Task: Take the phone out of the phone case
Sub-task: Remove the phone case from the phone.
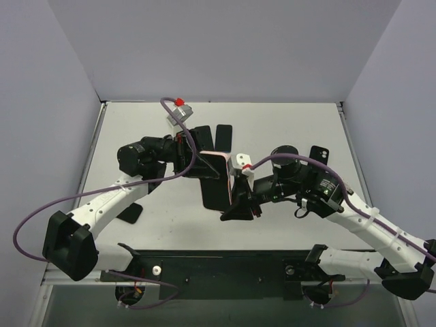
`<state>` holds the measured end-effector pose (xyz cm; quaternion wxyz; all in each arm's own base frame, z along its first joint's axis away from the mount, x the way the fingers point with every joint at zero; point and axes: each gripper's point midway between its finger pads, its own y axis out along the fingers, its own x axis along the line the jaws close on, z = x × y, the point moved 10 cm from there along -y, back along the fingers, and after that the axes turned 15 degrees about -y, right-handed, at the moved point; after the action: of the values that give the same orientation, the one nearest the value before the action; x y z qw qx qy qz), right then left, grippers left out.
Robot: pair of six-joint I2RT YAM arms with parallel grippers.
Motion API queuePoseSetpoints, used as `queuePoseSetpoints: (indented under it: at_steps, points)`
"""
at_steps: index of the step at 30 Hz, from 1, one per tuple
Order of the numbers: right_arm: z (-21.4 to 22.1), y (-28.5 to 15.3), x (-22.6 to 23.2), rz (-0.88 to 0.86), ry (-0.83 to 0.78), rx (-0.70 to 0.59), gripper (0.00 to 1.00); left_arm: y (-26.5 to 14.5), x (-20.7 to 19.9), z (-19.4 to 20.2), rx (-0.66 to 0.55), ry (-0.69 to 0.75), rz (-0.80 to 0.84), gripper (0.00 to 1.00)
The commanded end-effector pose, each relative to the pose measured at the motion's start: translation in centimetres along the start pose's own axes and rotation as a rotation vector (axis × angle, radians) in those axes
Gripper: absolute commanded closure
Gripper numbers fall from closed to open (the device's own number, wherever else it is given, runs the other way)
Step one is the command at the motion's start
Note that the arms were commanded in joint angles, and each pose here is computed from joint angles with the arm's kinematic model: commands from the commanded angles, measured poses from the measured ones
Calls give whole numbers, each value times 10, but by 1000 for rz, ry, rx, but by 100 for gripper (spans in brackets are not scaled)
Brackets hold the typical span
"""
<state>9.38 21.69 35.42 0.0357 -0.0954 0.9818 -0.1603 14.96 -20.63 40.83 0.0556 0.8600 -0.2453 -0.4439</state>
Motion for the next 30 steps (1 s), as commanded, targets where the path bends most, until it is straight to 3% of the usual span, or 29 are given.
queuePoseSetpoints:
  at_steps: [1,5,6,8,9,10,15,18,23,29,30]
  points:
    - [-3,-6,-56,285,-44,-295,100,-3,-11,2,-94,-103,-49,100]
    - [-3,-7,-41,168,46,-314,100,-5,-10,0,-97,-122,-38,100]
    - [-9,-8,-37,143,33,-308,100,-4,-8,-2,-94,-176,-26,100]
    - [-9,-10,-27,123,6,-239,100,-4,-14,-1,-65,-148,52,100]
    - [-2,-7,-22,95,9,-191,100,-4,-13,-3,-58,-221,69,100]
    - [-7,-9,-20,67,-30,-185,100,-5,-15,-2,-45,-185,104,100]
    - [-16,-3,-5,-3,-121,-99,100,-1,-10,-9,-7,-295,105,100]
    - [-21,-2,-8,42,-216,5,100,3,-12,-8,7,-304,113,100]
    - [-30,-5,-22,183,-303,61,100,6,-16,-7,18,-313,124,100]
    - [-35,-6,-36,342,-346,81,100,9,-17,-5,12,-323,145,100]
    - [-43,-9,-39,426,-348,16,100,9,-19,-5,10,-321,148,100]
